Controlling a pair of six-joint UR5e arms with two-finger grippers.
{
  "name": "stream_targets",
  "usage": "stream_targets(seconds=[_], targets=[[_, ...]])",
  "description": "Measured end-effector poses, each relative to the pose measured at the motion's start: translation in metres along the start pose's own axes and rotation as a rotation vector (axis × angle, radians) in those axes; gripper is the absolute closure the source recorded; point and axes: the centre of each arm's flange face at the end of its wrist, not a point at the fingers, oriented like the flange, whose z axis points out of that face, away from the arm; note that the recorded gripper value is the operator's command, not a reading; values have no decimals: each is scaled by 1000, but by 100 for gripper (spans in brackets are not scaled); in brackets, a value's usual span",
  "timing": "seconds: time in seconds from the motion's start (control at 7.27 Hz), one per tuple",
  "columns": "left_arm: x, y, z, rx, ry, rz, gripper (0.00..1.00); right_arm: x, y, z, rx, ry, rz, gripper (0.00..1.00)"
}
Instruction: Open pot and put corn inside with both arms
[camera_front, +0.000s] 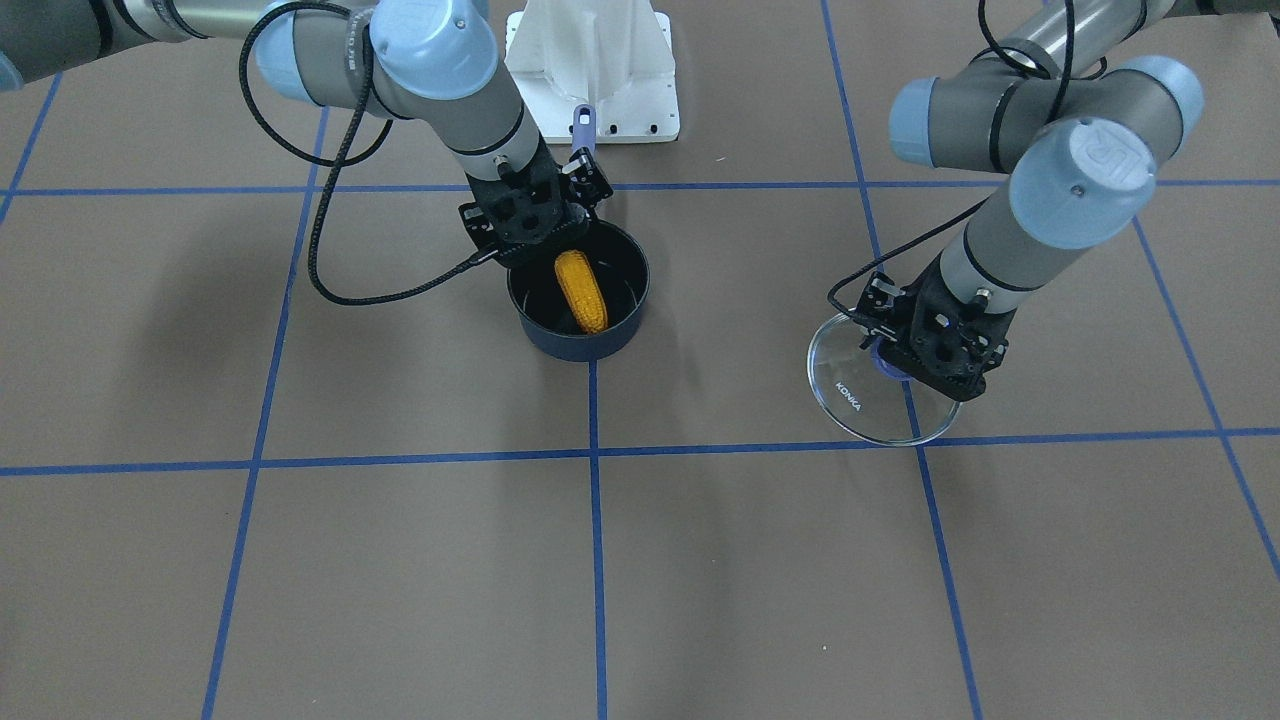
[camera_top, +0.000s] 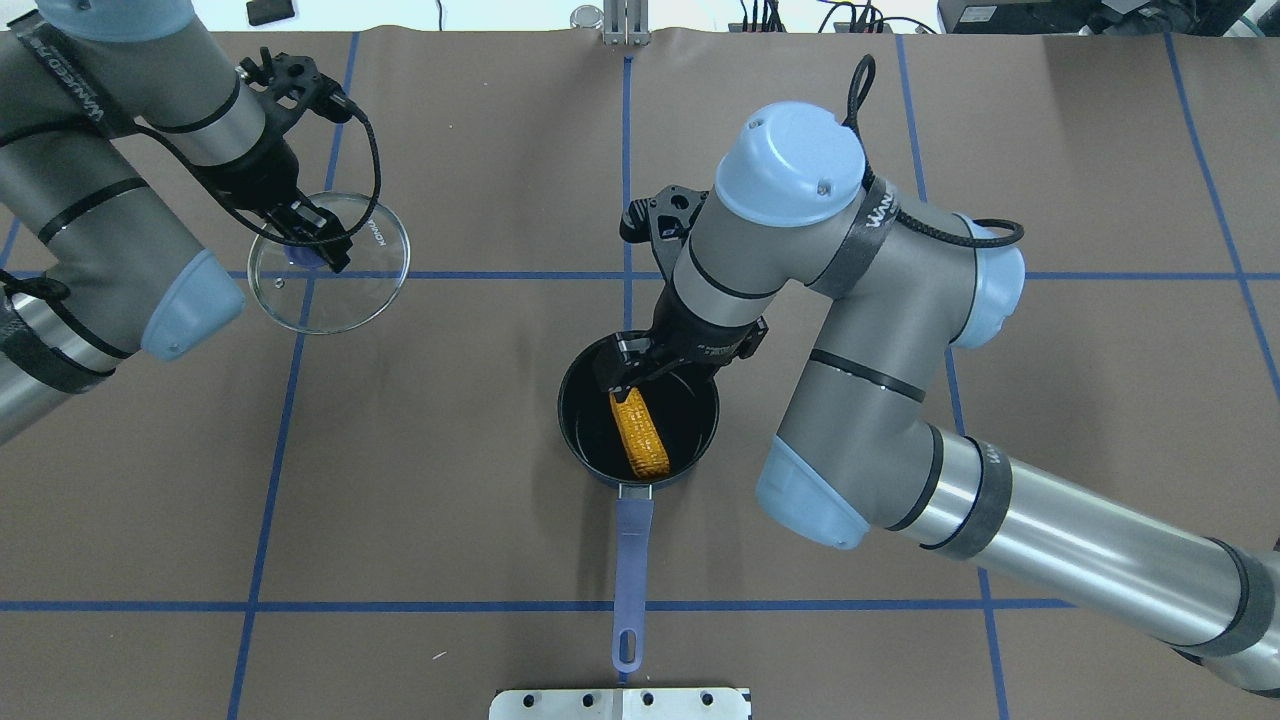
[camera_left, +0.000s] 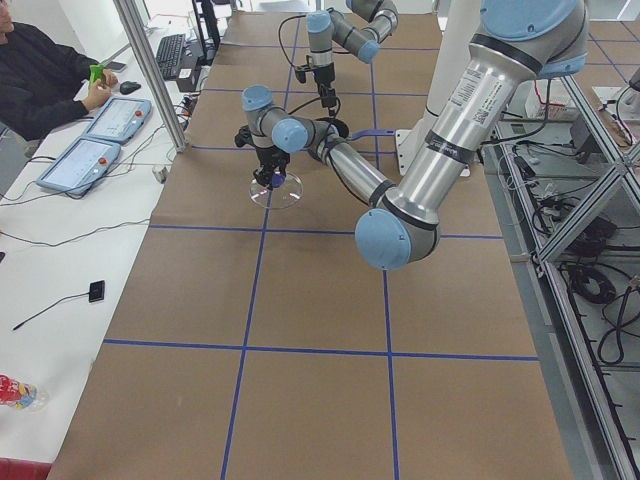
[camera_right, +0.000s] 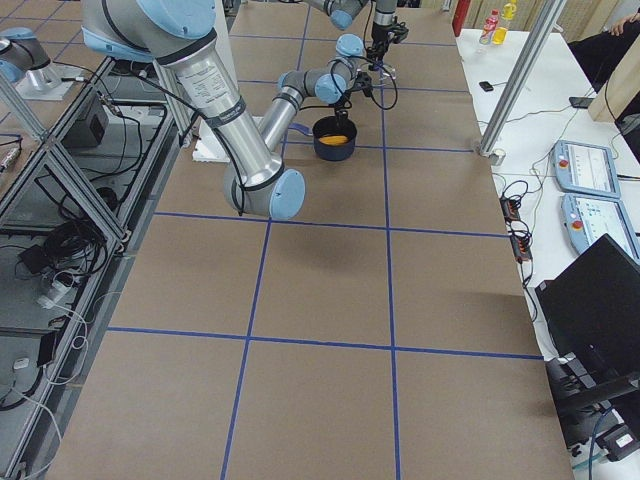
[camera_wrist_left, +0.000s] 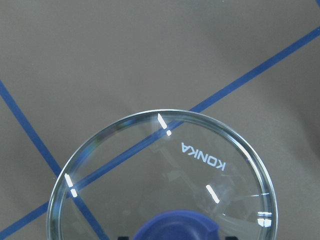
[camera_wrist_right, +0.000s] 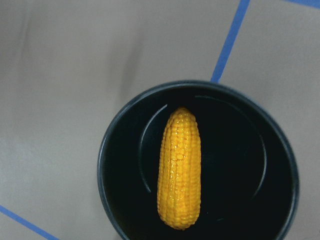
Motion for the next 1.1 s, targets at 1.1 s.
stream_targets(seconds=[1.1], targets=[[-104, 99, 42, -63, 17, 31, 37, 168, -35, -62, 42, 74, -33, 0]])
